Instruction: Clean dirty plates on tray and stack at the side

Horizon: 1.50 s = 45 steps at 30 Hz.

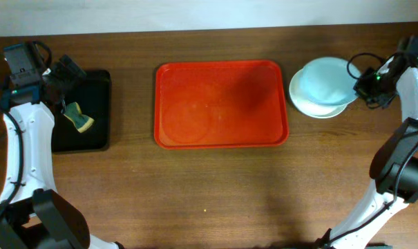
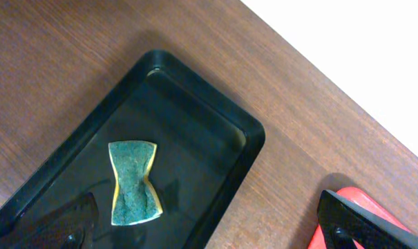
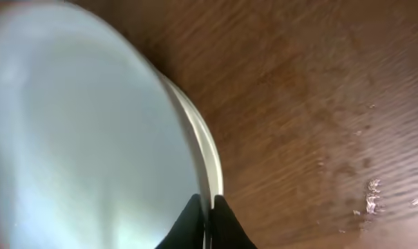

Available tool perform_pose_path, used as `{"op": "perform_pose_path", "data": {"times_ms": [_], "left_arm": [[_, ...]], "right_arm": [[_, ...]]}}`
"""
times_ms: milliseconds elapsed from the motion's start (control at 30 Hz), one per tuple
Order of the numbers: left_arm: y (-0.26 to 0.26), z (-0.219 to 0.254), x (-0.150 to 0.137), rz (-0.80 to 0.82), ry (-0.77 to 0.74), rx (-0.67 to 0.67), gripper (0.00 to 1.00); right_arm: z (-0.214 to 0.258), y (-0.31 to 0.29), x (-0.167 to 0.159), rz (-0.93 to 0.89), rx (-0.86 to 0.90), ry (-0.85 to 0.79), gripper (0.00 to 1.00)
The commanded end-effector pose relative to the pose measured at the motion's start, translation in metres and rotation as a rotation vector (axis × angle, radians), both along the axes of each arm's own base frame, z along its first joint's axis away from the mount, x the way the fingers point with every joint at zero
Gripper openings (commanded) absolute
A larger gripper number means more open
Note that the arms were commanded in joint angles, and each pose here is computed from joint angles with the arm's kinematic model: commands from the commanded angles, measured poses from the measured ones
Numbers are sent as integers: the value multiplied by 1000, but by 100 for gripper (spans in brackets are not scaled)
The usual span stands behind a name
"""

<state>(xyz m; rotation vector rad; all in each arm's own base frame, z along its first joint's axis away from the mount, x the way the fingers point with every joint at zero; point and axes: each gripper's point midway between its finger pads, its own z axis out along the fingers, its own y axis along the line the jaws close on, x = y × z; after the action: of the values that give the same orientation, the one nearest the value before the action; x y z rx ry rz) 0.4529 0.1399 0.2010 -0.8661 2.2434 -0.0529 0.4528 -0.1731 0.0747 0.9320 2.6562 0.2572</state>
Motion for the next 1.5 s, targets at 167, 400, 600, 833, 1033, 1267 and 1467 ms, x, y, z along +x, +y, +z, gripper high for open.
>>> {"op": "perform_pose_path", "data": {"times_ms": [167,400,600,833,1033,1267,1467], "left_arm": [[0,2,2,-6,-7,-1,99],[0,2,2,-6,-7,-1,99],[0,2,2,-6,-7,-1,99],[0,2,2,-6,-7,-1,99],[0,2,2,-6,-7,-1,99],[0,2,2,-6,-7,-1,99],[0,2,2,-6,-7,-1,99]], "right_arm": [[12,45,2,81,21,-5,56],[116,194,-87,363,20,35,99],[113,245,-144,545,-7,221,99],[109,226,-160,549,-92,306,99],[158,231,-156,544,-194,-171,99],[140,208,-242,479,-291,-647,99],[135,200,-251,385,-333,-991,99]]}}
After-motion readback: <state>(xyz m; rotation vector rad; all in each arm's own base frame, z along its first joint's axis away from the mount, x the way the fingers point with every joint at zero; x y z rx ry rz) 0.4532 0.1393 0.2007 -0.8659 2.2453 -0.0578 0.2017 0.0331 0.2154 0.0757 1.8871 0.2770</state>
